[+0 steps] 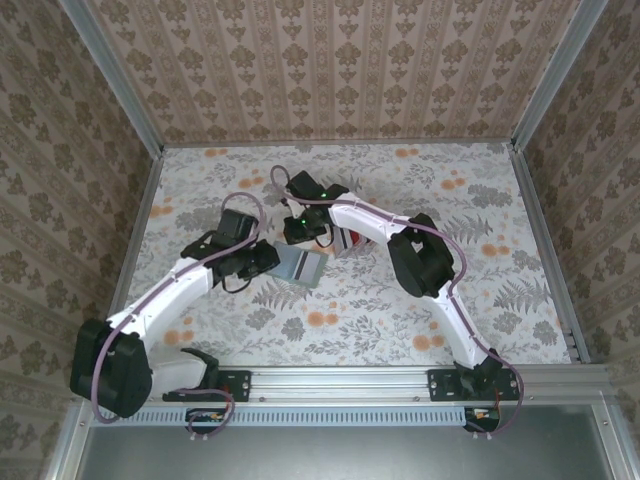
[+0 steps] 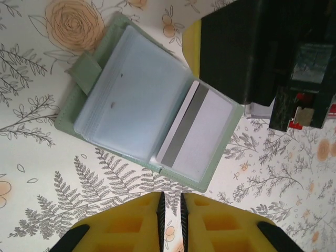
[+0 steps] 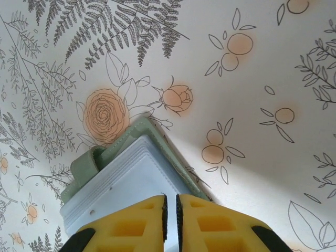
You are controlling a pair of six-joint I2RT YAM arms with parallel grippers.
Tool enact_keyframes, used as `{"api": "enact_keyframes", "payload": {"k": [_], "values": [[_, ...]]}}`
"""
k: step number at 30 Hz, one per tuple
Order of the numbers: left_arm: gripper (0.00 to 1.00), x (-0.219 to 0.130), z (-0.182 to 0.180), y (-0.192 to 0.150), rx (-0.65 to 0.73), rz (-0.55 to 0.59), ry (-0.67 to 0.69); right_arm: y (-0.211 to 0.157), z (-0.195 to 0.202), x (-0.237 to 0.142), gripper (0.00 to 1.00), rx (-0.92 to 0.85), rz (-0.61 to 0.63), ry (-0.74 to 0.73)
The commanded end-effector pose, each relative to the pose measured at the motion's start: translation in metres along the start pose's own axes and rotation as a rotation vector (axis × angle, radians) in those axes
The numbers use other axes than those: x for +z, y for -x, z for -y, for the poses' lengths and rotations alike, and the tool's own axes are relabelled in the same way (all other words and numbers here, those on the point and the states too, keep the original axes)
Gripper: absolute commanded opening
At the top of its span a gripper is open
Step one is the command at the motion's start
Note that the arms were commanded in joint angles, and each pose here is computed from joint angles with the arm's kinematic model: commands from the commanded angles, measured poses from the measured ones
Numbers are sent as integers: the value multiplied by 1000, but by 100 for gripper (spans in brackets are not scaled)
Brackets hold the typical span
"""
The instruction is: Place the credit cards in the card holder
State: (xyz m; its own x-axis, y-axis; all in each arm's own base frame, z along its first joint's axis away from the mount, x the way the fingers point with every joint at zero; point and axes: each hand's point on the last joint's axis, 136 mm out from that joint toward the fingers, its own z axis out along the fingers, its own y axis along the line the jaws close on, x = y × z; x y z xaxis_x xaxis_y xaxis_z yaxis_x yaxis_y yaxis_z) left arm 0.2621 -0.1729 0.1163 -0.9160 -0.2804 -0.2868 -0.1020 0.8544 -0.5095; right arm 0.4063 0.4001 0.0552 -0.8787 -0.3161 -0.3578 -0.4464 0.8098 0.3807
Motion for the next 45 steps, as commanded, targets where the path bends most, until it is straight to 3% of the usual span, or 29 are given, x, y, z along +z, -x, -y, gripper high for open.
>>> {"api": "enact_keyframes", "payload": {"k": [1,9,18,21,29,35,45], "values": [[19,-1,7,3,35,-22,0,14,-11,-28,16,-2,36,32],[23,13,31,41,83,-7,-41,37,11,-100,22,58,183,23],[34,55,73,65,140,-94,-128,10,112,-165,30,261,299,-106],[37,75,94,55,183,-156,-157,-5,144,-174,34,325,303,-143],[40,115,122,45,235,-246,-191,-26,183,-168,41,387,246,-186],[40,140,120,36,215,-297,-186,-28,176,-148,42,397,185,-110],[40,153,117,27,206,-324,-179,-35,157,-137,42,366,118,-70]]}}
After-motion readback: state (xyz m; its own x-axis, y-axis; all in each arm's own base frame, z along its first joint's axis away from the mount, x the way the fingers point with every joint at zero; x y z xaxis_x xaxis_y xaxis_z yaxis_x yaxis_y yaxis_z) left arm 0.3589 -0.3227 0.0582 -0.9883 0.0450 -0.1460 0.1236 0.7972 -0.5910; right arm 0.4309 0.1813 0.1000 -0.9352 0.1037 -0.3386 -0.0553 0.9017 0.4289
